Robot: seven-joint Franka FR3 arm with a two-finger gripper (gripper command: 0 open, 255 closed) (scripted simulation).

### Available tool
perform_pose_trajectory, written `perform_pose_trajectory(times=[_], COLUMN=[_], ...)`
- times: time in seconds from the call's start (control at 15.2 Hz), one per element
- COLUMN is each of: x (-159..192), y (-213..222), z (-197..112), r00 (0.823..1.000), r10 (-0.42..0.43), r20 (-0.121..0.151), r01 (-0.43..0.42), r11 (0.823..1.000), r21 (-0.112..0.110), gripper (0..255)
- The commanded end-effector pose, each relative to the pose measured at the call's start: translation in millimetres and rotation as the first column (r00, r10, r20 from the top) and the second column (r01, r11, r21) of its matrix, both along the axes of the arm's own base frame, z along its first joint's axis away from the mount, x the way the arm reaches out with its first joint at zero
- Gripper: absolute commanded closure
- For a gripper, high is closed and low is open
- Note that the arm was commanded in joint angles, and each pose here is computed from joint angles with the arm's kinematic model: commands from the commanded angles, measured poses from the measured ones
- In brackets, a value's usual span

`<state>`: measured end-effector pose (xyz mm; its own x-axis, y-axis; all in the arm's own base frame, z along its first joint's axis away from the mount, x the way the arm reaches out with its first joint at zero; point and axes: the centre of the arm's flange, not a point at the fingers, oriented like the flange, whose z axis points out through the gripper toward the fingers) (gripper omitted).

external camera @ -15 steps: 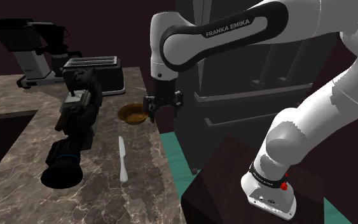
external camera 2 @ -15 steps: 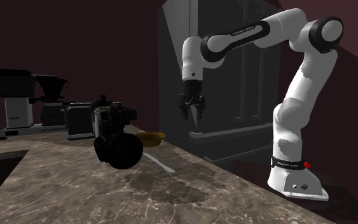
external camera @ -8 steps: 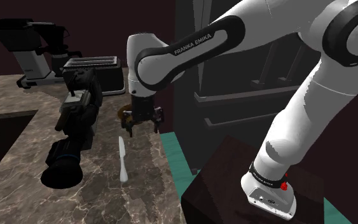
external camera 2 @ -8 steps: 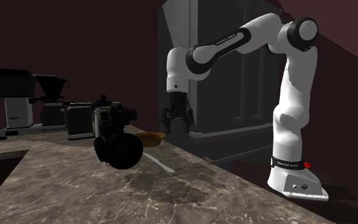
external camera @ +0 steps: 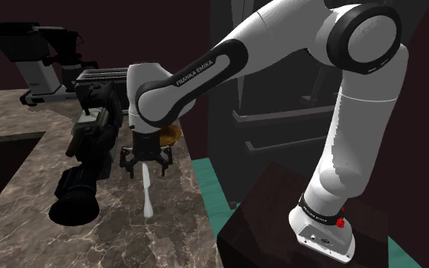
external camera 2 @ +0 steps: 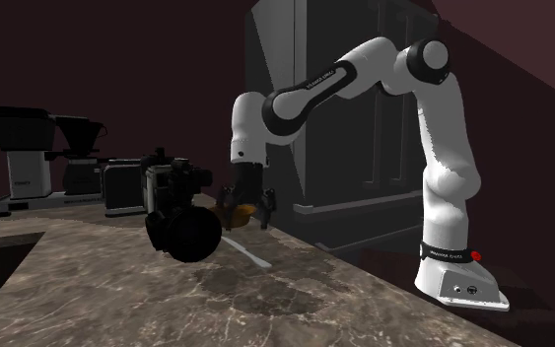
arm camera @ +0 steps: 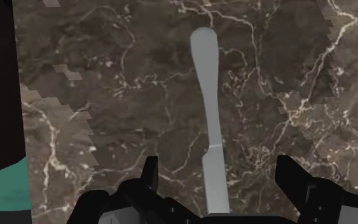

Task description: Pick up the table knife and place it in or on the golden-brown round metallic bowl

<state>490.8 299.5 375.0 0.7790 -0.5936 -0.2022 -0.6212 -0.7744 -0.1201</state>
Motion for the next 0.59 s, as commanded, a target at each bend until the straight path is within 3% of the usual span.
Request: perform_pose_trajectory(times=[0.0,0.53], x=[2,0], y=[6,12], z=[-11,-39], r00=[1.000,1.000], r10=[-0.010,-0.010], r20=[-0.003,-0.003], r01=[0.010,0.010], r11=[1.000,1.000], r21=[0.003,0.003], gripper=[0,0])
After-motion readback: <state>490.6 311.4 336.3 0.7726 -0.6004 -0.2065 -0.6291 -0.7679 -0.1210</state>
